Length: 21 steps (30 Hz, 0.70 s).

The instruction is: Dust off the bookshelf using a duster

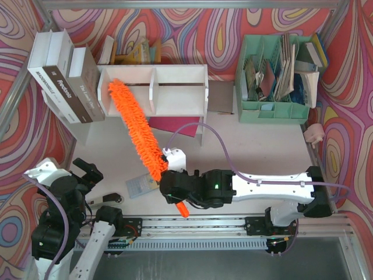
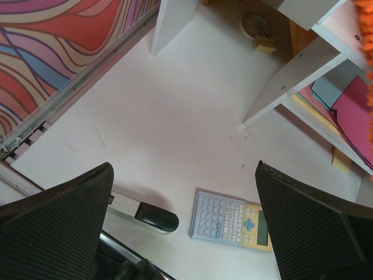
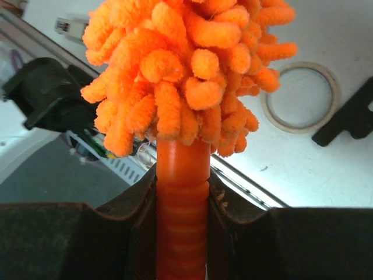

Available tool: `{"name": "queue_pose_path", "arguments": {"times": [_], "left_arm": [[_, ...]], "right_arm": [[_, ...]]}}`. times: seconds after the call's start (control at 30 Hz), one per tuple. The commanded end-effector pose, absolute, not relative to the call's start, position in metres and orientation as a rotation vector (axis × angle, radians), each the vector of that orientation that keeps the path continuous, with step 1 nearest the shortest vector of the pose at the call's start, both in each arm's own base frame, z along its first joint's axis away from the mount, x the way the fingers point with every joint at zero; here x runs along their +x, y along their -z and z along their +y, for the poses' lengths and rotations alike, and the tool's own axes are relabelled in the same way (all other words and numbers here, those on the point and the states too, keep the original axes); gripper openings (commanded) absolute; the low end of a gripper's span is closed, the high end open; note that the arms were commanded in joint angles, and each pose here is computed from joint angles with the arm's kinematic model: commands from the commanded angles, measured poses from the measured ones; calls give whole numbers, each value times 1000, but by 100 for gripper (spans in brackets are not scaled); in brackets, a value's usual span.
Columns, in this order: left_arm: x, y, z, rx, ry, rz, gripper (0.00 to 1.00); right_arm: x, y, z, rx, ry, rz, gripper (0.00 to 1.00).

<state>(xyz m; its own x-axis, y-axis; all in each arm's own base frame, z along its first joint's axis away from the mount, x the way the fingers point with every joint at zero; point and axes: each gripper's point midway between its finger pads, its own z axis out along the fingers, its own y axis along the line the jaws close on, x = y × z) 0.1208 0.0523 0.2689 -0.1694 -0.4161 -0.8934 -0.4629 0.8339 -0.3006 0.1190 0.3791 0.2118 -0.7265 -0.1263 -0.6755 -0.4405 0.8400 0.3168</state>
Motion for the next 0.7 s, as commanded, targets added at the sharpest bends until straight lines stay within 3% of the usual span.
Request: {"name": "queue_pose_path", "arguments": {"times": [0.0,0.23,0.67], "left_arm": [[123,-268,52,-658,-52,1787,98],[122,-268,52,-661,-53,1785,98],[124,-268,51,-655,-50,1789,98]], "right_arm": [[129,-261,399,-373,-663,2198,0],[157,-310,401,-298,-641,2056,0],[144,-272,401,-343,-641,2165,0]]}}
